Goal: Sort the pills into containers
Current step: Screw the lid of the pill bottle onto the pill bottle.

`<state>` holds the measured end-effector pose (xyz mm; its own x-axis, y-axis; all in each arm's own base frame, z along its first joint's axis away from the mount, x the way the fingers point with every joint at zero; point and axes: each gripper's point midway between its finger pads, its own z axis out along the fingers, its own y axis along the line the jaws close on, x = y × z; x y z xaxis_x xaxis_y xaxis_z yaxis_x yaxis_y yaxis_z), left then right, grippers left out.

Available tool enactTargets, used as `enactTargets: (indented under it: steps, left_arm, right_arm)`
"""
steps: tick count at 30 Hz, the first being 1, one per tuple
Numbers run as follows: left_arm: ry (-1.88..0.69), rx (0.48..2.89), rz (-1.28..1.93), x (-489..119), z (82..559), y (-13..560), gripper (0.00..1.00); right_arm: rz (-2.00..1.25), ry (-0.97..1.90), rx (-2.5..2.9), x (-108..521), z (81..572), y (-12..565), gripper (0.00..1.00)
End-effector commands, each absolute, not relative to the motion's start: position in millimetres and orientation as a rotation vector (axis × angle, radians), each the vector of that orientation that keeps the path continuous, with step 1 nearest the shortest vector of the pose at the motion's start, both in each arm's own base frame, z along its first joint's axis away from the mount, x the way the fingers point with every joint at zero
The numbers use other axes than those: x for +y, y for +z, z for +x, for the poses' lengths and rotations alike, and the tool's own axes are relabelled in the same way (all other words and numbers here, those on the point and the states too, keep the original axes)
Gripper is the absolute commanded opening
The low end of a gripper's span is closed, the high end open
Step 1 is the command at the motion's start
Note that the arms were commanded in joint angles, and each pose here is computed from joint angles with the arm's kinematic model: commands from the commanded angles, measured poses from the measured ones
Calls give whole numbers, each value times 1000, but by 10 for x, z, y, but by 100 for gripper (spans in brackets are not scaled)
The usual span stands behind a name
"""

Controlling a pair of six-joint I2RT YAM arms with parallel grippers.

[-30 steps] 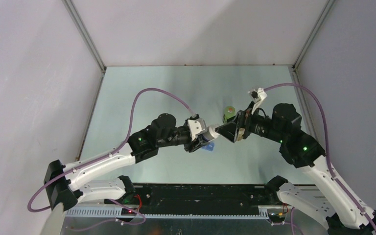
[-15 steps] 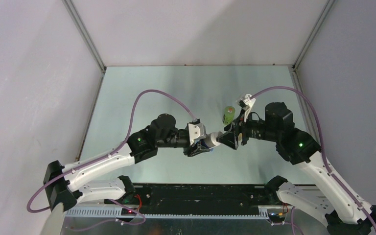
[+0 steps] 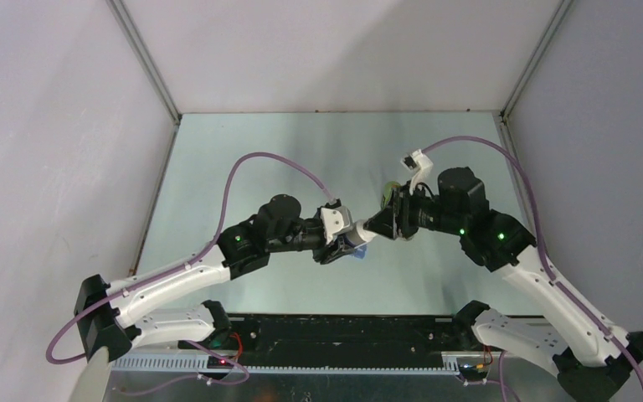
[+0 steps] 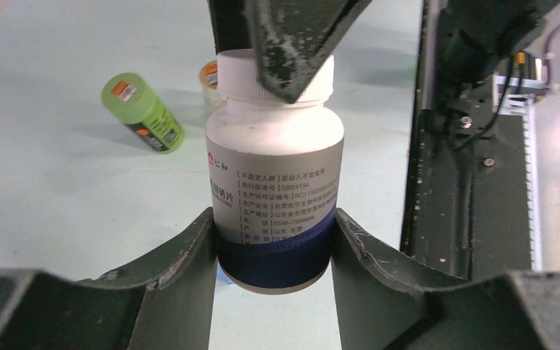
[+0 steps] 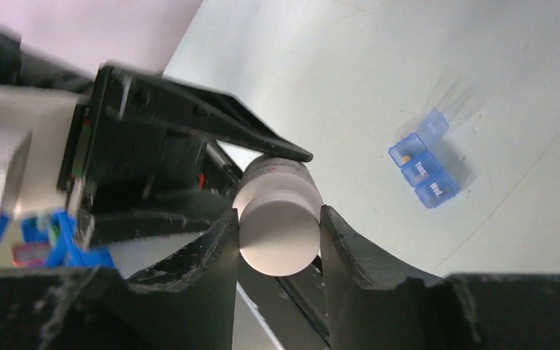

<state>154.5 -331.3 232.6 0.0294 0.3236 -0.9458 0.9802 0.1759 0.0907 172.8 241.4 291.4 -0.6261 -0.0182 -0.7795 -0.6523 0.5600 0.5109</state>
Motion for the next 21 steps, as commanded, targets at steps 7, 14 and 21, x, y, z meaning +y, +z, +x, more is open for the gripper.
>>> enactTargets:
  steps: [7, 14, 21]
  left_arm:
    - [-721, 1428, 1172, -3299, 1838, 2625, 0]
    - [-765, 1412, 1189, -3324, 1764, 2599, 0]
    - [-841, 1348, 1254, -3385, 1612, 2669, 0]
  right_arm:
    - [-60, 1020, 2070, 2446, 2078, 3049, 93]
    - [-388, 1026, 1847, 2349, 1831, 3389, 99]
    - [-632, 1066, 1810, 2278, 1533, 3335, 79]
